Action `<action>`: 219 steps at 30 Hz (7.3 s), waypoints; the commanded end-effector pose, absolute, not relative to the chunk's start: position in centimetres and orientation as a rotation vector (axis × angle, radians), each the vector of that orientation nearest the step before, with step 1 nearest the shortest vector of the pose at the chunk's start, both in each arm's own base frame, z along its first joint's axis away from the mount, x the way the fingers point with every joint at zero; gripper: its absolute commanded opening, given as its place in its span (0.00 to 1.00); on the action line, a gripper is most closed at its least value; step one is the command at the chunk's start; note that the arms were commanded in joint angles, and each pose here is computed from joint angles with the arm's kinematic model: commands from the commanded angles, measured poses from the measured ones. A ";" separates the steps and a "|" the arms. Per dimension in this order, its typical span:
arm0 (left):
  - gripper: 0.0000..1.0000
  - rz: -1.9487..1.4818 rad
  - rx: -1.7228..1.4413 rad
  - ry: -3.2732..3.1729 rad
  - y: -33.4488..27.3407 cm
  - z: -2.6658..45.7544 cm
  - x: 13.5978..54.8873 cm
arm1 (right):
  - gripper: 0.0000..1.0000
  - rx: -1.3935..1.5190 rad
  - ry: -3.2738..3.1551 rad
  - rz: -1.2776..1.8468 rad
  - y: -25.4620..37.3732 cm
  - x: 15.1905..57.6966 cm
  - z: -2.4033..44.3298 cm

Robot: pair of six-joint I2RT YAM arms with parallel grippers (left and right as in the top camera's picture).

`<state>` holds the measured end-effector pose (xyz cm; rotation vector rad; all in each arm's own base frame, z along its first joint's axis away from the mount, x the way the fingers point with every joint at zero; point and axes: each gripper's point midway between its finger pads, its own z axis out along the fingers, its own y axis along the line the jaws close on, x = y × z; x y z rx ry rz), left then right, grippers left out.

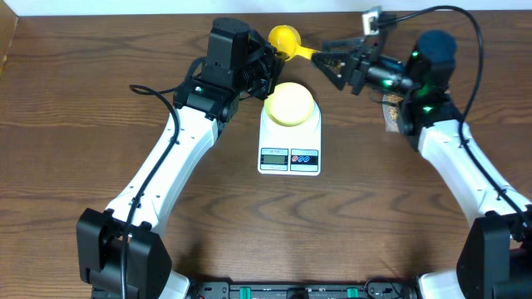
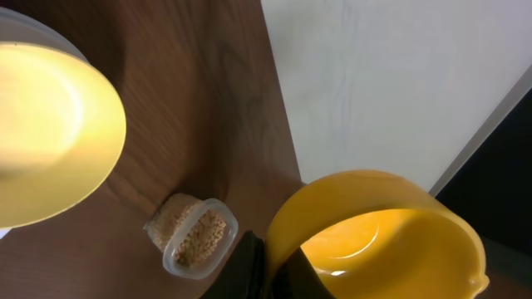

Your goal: Scoop item into bowl and weigh 50g on scale

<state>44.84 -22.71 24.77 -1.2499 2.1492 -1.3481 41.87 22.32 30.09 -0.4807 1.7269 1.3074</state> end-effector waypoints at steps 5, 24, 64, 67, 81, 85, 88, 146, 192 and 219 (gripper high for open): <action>0.08 -1.344 -1.176 2.185 -23.4 25.4 44.3 | 0.35 -0.449 1.724 1.275 23.7 42.4 30.5; 0.08 -1.326 -1.123 2.217 -23.5 25.1 44.0 | 0.08 -0.443 1.769 1.269 23.5 42.4 29.4; 0.85 -1.075 -0.422 2.233 -22.5 26.1 45.1 | 0.01 -0.193 1.827 1.457 17.7 43.7 30.6; 0.79 -1.089 -0.388 2.241 -22.8 26.1 44.9 | 0.01 -0.194 1.841 1.495 18.5 43.2 30.6; 0.45 -1.192 -0.446 2.246 -23.7 26.6 44.4 | 0.01 -0.096 1.878 1.550 20.9 43.0 30.5; 0.23 -1.233 -0.470 2.198 -23.9 27.6 44.9 | 0.01 -0.084 1.897 1.573 21.6 42.7 30.3; 0.13 -1.235 -0.467 2.192 -24.0 27.7 45.0 | 0.01 -0.079 1.899 1.580 21.7 42.7 30.3; 0.08 -0.761 -0.036 2.242 -21.2 24.7 45.2 | 0.25 -0.300 1.961 1.398 22.8 41.6 26.8; 0.46 -0.491 -0.150 2.597 -15.8 22.3 34.3 | 0.01 -0.039 1.849 1.207 7.5 46.4 28.3; 0.61 -0.254 0.812 2.515 -25.6 9.9 30.1 | 0.01 -0.028 1.851 1.212 6.9 46.3 28.3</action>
